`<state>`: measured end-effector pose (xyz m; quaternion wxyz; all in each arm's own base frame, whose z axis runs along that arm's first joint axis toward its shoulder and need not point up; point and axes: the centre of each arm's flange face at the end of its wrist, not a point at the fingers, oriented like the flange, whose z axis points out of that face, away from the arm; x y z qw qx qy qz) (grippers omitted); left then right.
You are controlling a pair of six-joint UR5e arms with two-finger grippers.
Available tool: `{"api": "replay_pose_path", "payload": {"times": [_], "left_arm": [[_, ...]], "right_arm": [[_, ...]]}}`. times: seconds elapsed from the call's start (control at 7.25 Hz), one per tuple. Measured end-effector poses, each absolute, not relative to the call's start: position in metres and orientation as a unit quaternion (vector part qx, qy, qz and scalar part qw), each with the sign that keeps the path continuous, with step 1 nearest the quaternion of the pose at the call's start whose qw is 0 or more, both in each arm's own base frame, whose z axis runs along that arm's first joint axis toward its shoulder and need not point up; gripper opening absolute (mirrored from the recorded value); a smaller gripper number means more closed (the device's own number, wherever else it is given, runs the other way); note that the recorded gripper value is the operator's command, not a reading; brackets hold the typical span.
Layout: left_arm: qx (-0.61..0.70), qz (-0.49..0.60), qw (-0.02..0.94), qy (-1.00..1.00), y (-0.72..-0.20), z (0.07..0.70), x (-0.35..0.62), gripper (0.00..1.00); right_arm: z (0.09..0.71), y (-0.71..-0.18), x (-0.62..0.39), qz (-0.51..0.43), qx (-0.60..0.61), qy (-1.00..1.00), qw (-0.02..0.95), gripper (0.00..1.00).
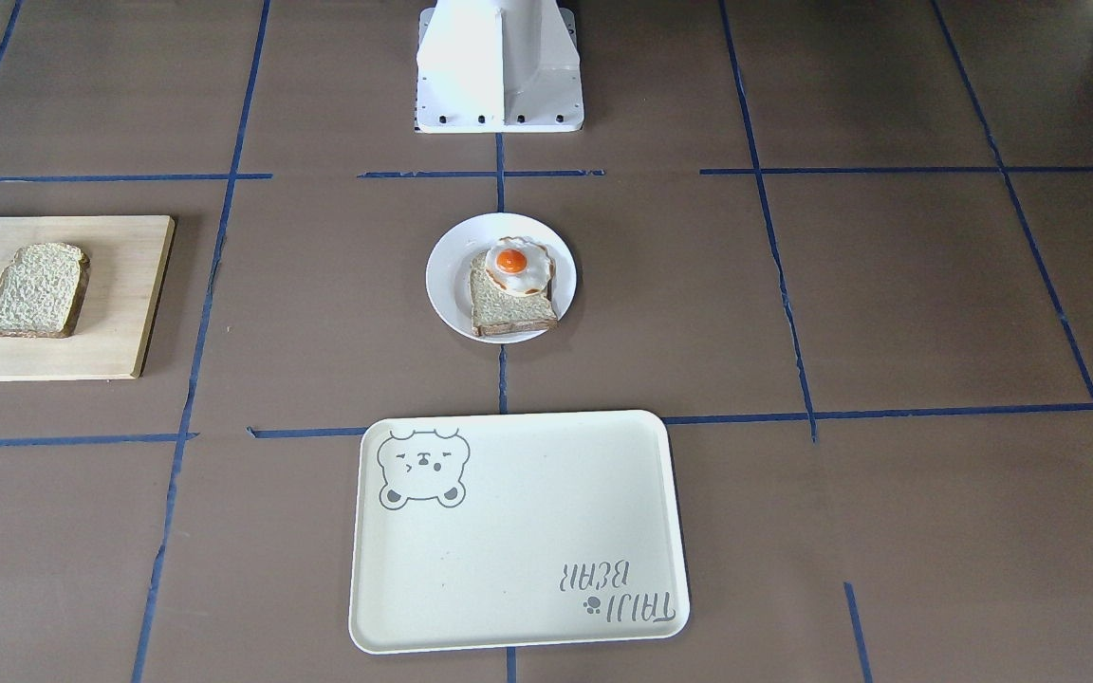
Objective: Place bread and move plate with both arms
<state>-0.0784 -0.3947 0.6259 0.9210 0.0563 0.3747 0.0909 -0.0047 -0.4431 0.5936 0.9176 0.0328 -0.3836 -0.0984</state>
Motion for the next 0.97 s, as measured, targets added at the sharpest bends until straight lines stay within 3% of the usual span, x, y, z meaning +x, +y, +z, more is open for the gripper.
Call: {"api": "replay_pose_path", "payload": {"times": [0.97], "left_arm": [[0.059, 0.093, 0.921, 0.374, -0.395, 0.623, -0.077, 1.0]], "right_arm": [[0.616, -0.393, -0.144, 0.034, 0.061, -0.47, 0.88, 0.85]]}}
